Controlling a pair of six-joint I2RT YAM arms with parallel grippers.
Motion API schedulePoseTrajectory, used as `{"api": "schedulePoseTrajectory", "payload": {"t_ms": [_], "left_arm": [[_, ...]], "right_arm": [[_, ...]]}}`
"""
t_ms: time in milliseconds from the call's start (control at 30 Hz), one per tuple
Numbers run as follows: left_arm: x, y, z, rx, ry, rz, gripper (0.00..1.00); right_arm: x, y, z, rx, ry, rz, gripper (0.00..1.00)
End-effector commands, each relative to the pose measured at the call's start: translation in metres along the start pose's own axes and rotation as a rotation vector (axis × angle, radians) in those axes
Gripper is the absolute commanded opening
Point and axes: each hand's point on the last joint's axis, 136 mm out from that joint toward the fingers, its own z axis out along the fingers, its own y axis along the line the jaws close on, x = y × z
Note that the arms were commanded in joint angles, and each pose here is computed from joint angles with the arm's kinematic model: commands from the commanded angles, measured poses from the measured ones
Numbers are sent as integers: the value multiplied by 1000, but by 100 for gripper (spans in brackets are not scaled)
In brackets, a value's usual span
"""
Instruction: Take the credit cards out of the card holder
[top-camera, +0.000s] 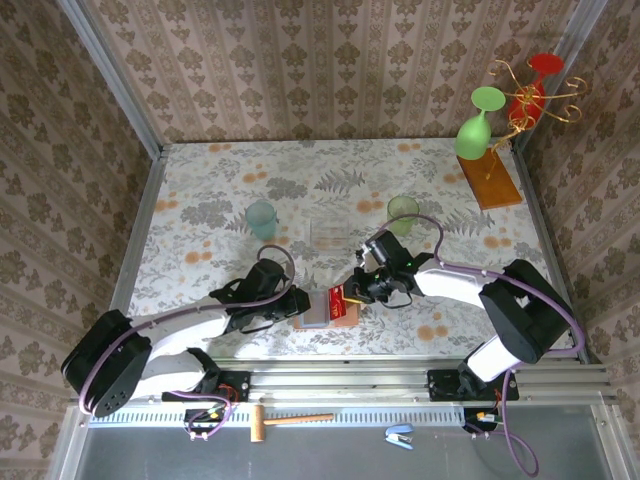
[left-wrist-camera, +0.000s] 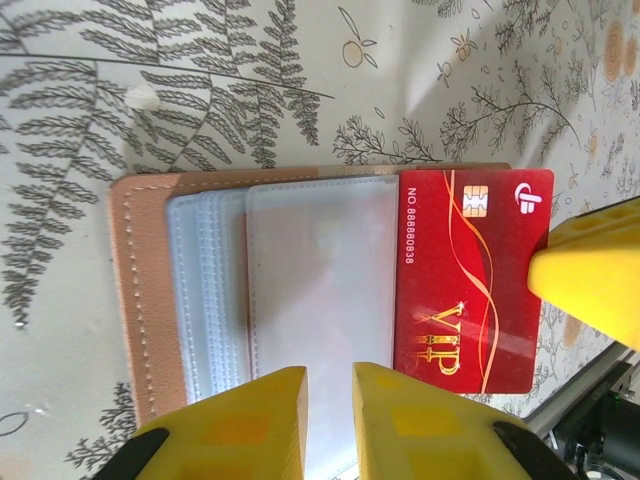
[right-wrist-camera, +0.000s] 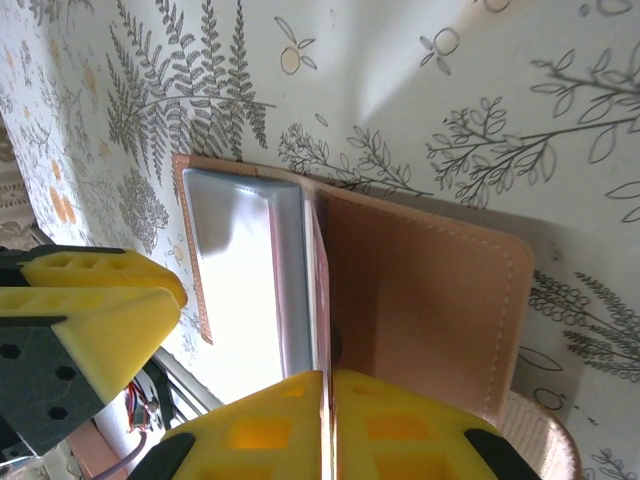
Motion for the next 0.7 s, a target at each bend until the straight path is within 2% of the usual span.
{"api": "schedulePoseTrajectory", "payload": {"t_ms": [0, 667], "left_arm": [[2, 14, -4, -47, -11, -3, 20], [2, 22, -8, -41, -24, -18, 21]], "right_arm": [[0, 5, 6, 8, 9, 4, 10], [10, 9, 7, 60, 40, 53, 10]]}}
